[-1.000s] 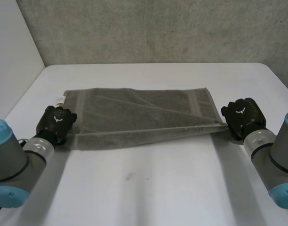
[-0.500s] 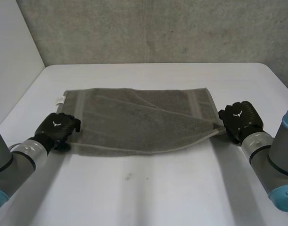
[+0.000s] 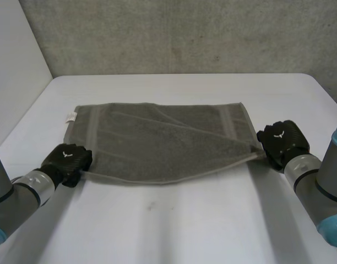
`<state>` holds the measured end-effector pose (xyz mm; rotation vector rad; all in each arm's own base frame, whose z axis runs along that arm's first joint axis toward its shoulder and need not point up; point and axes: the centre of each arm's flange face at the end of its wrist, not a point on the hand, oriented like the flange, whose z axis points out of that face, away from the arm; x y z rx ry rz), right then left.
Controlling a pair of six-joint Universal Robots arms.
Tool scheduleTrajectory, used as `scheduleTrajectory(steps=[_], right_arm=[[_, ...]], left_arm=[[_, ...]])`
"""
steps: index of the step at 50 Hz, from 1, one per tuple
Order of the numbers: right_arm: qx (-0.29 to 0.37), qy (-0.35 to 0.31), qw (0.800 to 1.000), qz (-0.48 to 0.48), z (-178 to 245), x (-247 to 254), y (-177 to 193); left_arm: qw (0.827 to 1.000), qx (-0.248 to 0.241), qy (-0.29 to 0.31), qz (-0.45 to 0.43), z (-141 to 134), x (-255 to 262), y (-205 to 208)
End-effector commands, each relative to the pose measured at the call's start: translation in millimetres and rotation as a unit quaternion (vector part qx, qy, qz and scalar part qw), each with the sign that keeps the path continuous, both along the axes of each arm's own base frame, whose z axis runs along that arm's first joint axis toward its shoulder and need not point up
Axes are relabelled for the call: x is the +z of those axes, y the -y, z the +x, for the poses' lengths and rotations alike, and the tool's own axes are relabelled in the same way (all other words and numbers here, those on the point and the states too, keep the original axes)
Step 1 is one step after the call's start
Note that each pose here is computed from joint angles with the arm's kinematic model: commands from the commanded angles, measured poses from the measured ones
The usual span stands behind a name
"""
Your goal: Fold the laundry
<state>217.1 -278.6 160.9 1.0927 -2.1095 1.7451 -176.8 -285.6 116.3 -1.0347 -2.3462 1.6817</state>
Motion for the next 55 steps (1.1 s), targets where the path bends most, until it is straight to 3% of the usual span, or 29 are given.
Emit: scheduleTrajectory(steps=[1,9,12,18,23,28,33,39,44,49,55], right_arm=[[0.023,-0.058,0.995,0.083,-4.4,0.6,-18.5],[0.120,-0.205,0.953,0.186,-21.7,24.6,-70.4],[0.140,-0.221,0.945,0.196,-24.2,39.5,-85.5],[0.148,-0.218,0.948,0.177,-22.5,52.7,-83.1],[0.150,-0.207,0.957,0.137,-15.2,59.5,-70.1],[0.127,-0.205,0.966,0.096,-0.4,36.5,-24.5],[0.085,-0.182,0.978,0.056,23.2,24.0,2.8],[0.057,-0.160,0.985,0.009,41.4,8.7,33.7],[0.046,-0.129,0.987,-0.084,63.3,-0.5,71.7],[0.031,-0.113,0.982,-0.145,72.4,-5.7,96.9],[0.024,-0.129,0.980,-0.153,77.3,-26.4,113.2]], left_arm=[[0.999,-0.005,0.045,0.008,3.8,23.6,-24.1],[0.987,-0.015,0.113,0.112,25.6,55.5,-72.5],[0.984,-0.027,0.126,0.125,26.5,60.1,-81.9],[0.979,-0.032,0.162,0.117,38.4,63.5,-82.6],[0.984,-0.044,0.156,0.073,35.8,70.0,-67.5],[0.990,-0.066,0.126,-0.004,22.4,69.8,-33.9],[0.993,-0.060,0.063,-0.083,-11.4,65.1,20.3],[0.988,-0.025,0.069,-0.137,-24.8,52.8,70.0],[0.982,-0.004,0.077,-0.174,-43.7,32.6,120.0],[0.980,-0.006,0.074,-0.187,-53.7,17.8,141.7],[0.977,-0.006,0.073,-0.198,-58.8,8.5,156.1]])
